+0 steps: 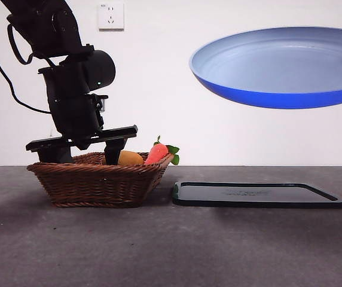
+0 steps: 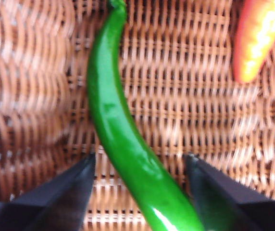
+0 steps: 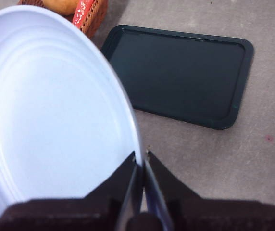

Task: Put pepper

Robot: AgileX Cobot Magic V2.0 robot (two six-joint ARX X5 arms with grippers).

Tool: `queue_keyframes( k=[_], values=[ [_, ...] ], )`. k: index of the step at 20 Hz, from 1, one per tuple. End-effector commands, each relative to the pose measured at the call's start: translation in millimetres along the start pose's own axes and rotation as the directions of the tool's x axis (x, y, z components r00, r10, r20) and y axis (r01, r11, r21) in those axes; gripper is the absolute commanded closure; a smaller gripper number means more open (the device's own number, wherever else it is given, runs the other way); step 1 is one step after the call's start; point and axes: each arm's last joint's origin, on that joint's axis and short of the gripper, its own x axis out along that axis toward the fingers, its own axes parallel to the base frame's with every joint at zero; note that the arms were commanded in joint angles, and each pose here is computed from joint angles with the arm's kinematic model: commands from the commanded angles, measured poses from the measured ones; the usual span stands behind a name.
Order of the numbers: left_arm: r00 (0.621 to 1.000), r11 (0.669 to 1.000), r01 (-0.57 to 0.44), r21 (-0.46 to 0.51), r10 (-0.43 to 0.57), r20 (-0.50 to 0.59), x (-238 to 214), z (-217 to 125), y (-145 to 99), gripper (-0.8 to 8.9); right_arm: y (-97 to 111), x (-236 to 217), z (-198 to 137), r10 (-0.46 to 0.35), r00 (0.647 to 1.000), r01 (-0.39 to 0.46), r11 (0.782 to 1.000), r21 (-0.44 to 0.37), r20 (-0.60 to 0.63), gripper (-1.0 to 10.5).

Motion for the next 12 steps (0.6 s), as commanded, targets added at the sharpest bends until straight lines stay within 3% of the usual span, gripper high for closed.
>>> queue_keyframes(
  k=[1,4,12],
  values=[
    [1.000,1.000,0.009,-0.009,-0.009,-0.006,6.5,1.5,-4.3,6.11,1.1,-2.4,5.4,0.005,1.000,-0.005,1.000,-0.010,0.024,9.4],
    [0.999,0.997,0.043,-0.058,-0.044,-0.021,6.5,1.3,-4.9,6.87,1.1,-2.4,5.4,0.005,1.000,-0.005,1.000,-0.010,0.024,9.4],
    [0.996,0.994,0.094,-0.059,-0.094,-0.001,-6.1,4.4,-7.3,6.90,1.1,-2.4,5.5,0.004,1.000,-0.004,1.000,-0.010,0.025,9.4]
  ],
)
